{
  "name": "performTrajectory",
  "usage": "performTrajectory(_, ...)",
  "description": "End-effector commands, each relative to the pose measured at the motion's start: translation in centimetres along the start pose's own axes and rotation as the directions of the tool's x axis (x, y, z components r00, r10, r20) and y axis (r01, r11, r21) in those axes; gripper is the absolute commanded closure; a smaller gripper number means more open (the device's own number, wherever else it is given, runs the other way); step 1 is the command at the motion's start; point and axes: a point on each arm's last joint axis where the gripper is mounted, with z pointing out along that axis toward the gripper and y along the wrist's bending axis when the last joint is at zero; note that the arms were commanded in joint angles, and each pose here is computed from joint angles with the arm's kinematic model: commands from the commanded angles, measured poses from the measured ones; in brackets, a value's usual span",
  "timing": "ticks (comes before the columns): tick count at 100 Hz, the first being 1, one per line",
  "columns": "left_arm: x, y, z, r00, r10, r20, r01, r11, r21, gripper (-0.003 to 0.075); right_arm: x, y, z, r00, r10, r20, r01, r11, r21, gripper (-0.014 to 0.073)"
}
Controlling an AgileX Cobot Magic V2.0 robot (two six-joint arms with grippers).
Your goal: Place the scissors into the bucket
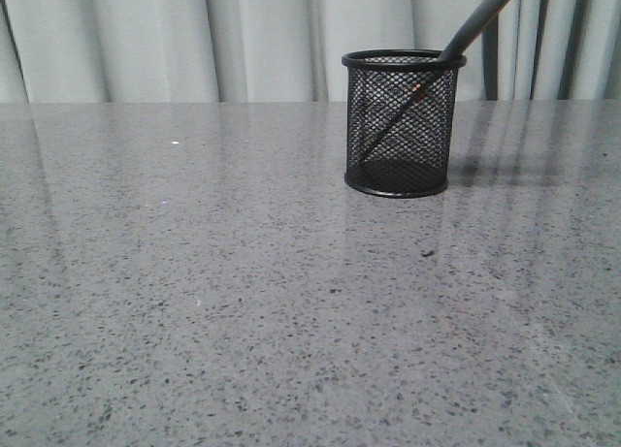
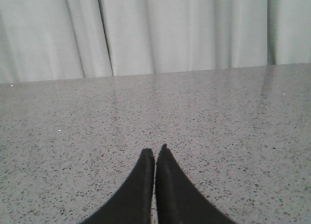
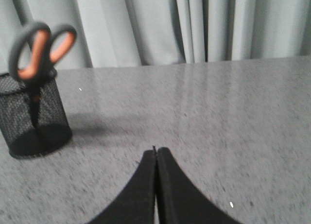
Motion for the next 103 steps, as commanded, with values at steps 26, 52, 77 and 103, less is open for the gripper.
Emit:
performTrajectory(26, -0.2, 0.0, -0.2, 0.996, -0.018, 0.082, 0.018, 1.000, -0.005, 0.0741, 3.0, -0.3, -1.2, 0.996, -0.074, 0.054, 0.073, 0.997, 0.020, 0.0664)
performTrajectory(52, -0.2, 0.0, -0.2, 0.996, -0.018, 0.082, 0.018, 1.000, -0.005, 0.0741, 3.0, -0.3, -1.2, 0.994, -0.097, 0.057, 0.096, 0.995, 0.024, 0.0664)
performTrajectory(77, -0.2, 0.0, -0.2, 0.996, -0.018, 0.082, 0.018, 1.000, -0.005, 0.0741, 3.0, -0.3, -1.2, 0.994, -0.097, 0.058, 0.096, 0.995, 0.024, 0.0664)
performTrajectory(103, -0.2, 0.0, -0.2, 0.996, -0.018, 0.082, 0.018, 1.000, -0.005, 0.0741, 3.0, -0.3, -1.2, 0.994, -0.097, 0.058, 0.096, 0.995, 0.024, 0.0664)
